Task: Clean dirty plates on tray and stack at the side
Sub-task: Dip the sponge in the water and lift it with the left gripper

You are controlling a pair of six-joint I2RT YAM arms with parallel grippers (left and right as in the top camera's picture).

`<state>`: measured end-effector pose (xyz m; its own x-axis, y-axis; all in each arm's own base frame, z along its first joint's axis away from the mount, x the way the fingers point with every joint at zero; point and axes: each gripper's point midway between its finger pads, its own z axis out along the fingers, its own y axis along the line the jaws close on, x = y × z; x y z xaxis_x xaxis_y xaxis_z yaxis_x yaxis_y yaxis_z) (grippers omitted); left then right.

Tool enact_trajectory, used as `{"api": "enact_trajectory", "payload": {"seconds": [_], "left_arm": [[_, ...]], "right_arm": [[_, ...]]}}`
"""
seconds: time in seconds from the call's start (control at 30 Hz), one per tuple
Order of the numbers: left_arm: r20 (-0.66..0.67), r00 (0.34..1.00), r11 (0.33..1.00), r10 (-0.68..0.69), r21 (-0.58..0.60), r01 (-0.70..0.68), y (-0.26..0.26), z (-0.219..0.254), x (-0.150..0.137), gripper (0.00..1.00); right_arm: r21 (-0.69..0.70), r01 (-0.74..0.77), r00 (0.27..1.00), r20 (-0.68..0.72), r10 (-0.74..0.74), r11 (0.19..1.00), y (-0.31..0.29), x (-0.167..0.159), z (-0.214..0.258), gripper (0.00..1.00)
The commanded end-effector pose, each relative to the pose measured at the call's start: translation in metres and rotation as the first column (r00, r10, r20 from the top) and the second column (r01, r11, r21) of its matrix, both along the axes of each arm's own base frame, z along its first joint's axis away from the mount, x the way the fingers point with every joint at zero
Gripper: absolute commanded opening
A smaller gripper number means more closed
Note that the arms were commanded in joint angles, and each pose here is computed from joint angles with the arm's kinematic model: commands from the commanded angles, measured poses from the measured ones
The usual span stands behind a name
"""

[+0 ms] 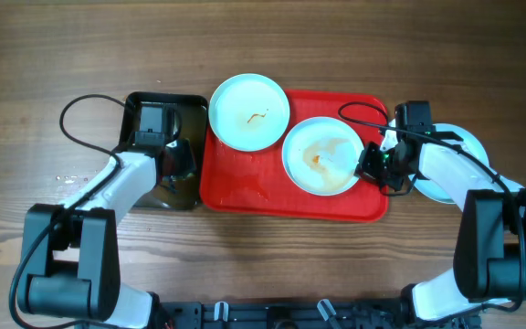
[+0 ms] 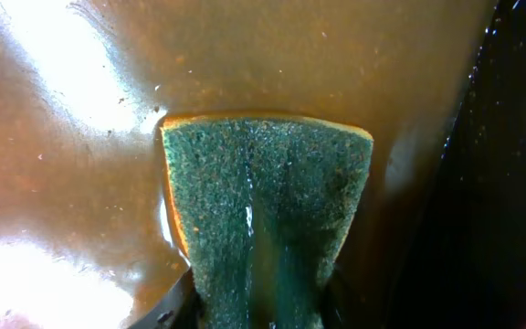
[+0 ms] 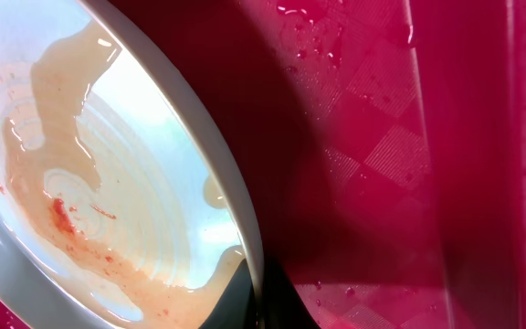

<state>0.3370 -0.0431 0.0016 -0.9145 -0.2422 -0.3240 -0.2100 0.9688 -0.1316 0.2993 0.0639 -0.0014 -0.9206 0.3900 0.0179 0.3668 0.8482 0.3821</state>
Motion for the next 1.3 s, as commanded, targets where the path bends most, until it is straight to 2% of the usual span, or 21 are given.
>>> {"api": "enact_trajectory", "payload": {"seconds": [0.0, 0.03, 0.27, 0.37, 0.47, 0.6, 0.73, 1.0, 1.17, 1.27], "left_arm": [[-0.064, 0.998, 1.0, 0.006, -0.006, -0.007, 0.0, -0.019, -0.009, 0.11], [-0.063, 0.998, 1.0, 0.006, -0.007, -0.007, 0.0, -0.019, -0.009, 0.04], [-0.025, 1.0, 1.0, 0.008, -0.003, -0.008, 0.0, -0.011, -0.002, 0.04], [0.084, 0.996, 0.999, 0.029, 0.041, -0.032, 0.009, 0.022, 0.013, 0.04], [0.174, 0.984, 0.999, 0.029, 0.028, -0.034, 0.009, 0.053, 0.019, 0.04], [0.253, 0.967, 1.0, 0.025, 0.001, -0.026, 0.005, 0.084, 0.021, 0.04], [0.255, 0.967, 0.996, -0.008, -0.079, 0.029, -0.011, 0.093, 0.014, 0.04], [0.242, 0.97, 0.996, -0.021, -0.077, 0.041, -0.011, 0.091, 0.011, 0.04], [0.404, 0.909, 0.994, -0.101, -0.005, 0.113, -0.011, 0.125, 0.034, 0.04], [0.542, 0.837, 0.997, -0.072, 0.029, 0.068, -0.002, 0.164, 0.049, 0.04]], "right_arm": [[-0.034, -0.026, 0.998, -0.059, 0.024, 0.999, -0.003, -0.017, -0.016, 0.04], [-0.034, -0.026, 0.998, -0.059, 0.024, 0.999, -0.003, -0.017, -0.016, 0.04], [-0.034, -0.026, 0.998, -0.059, 0.024, 0.999, -0.003, -0.017, -0.016, 0.04], [-0.035, -0.026, 0.998, -0.059, 0.024, 0.999, -0.003, -0.017, -0.016, 0.04], [-0.036, -0.033, 0.998, -0.056, 0.031, 0.999, -0.003, -0.017, -0.016, 0.04], [-0.039, -0.139, 0.99, -0.034, 0.137, 0.99, 0.005, -0.02, -0.016, 0.04], [-0.04, -0.23, 0.973, -0.032, 0.228, 0.972, 0.027, -0.027, -0.016, 0.04], [-0.04, -0.271, 0.962, -0.034, 0.27, 0.962, 0.04, -0.031, -0.016, 0.04], [-0.04, -0.272, 0.962, -0.034, 0.271, 0.962, 0.04, -0.032, -0.016, 0.04], [-0.041, -0.272, 0.962, -0.034, 0.271, 0.961, 0.04, -0.032, -0.016, 0.04]]}}
